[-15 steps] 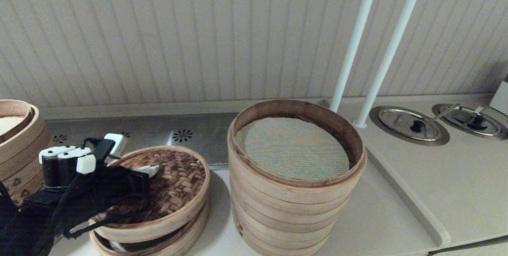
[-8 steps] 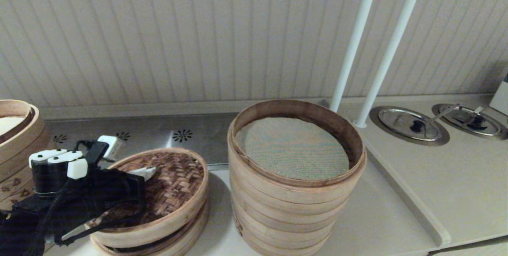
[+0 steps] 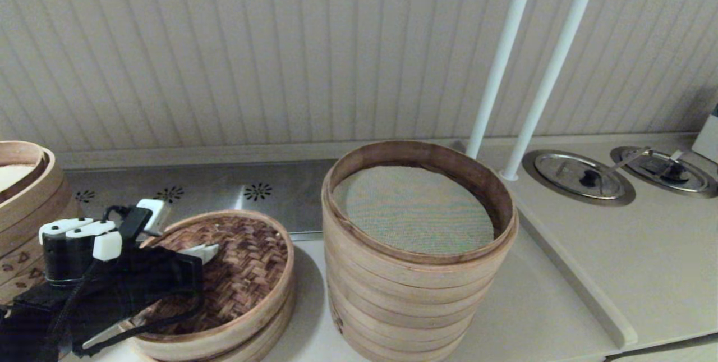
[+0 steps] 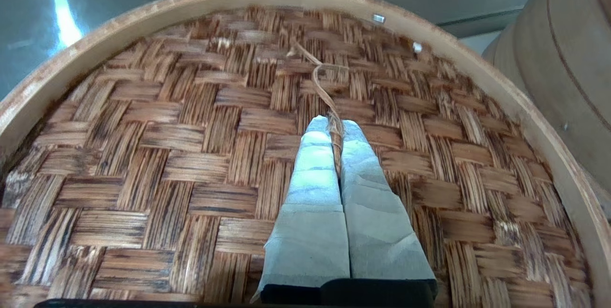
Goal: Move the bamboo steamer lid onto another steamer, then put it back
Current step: Put the steamer
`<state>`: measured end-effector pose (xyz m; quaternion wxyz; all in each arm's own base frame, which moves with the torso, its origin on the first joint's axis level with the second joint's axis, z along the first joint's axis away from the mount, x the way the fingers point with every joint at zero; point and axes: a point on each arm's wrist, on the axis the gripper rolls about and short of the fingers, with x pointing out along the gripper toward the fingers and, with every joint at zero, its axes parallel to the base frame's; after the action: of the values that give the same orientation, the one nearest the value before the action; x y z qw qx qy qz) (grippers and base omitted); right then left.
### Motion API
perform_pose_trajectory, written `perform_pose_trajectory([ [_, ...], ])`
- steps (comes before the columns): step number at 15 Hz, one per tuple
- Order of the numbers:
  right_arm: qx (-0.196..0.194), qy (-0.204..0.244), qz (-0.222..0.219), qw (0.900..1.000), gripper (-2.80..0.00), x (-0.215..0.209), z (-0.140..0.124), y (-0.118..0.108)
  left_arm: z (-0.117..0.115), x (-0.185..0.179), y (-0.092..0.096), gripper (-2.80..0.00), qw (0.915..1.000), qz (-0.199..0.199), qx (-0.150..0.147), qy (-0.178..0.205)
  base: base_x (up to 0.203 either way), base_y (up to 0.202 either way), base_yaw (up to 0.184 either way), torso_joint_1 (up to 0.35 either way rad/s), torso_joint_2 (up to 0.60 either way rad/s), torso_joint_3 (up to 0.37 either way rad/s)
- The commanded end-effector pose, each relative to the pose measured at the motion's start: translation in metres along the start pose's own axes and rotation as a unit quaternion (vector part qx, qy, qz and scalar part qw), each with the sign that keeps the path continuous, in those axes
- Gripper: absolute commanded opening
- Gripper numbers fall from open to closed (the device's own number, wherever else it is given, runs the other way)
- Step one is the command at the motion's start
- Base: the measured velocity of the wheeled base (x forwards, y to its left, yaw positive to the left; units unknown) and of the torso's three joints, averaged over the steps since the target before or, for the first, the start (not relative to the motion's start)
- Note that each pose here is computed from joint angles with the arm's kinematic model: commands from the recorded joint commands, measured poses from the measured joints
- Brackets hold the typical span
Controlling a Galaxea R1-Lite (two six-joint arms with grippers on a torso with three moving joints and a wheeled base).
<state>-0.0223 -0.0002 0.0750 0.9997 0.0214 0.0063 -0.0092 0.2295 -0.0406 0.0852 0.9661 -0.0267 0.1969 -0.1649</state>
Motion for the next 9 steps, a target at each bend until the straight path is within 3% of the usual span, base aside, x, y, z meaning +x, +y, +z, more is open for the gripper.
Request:
perform_pose_trajectory([
  [1, 0.0, 0.002, 0.0, 1.0, -2.8, 0.0003, -0.0008, 0.0, -0.0031, 0.0003, 0.0002, -2.8, 1.0, -0.001, -0.001, 0.006, 0.0, 0.0, 0.0, 0.0, 0.0, 0.0],
  [9, 0.0, 0.002, 0.0, 1.0, -2.8, 0.0003, -0.0008, 0.0, -0.0125, -0.0039, -0.0002, -2.8, 0.9996, -0.001, -0.005, 0.026, 0.0, 0.0, 0.0, 0.0, 0.0, 0.0],
])
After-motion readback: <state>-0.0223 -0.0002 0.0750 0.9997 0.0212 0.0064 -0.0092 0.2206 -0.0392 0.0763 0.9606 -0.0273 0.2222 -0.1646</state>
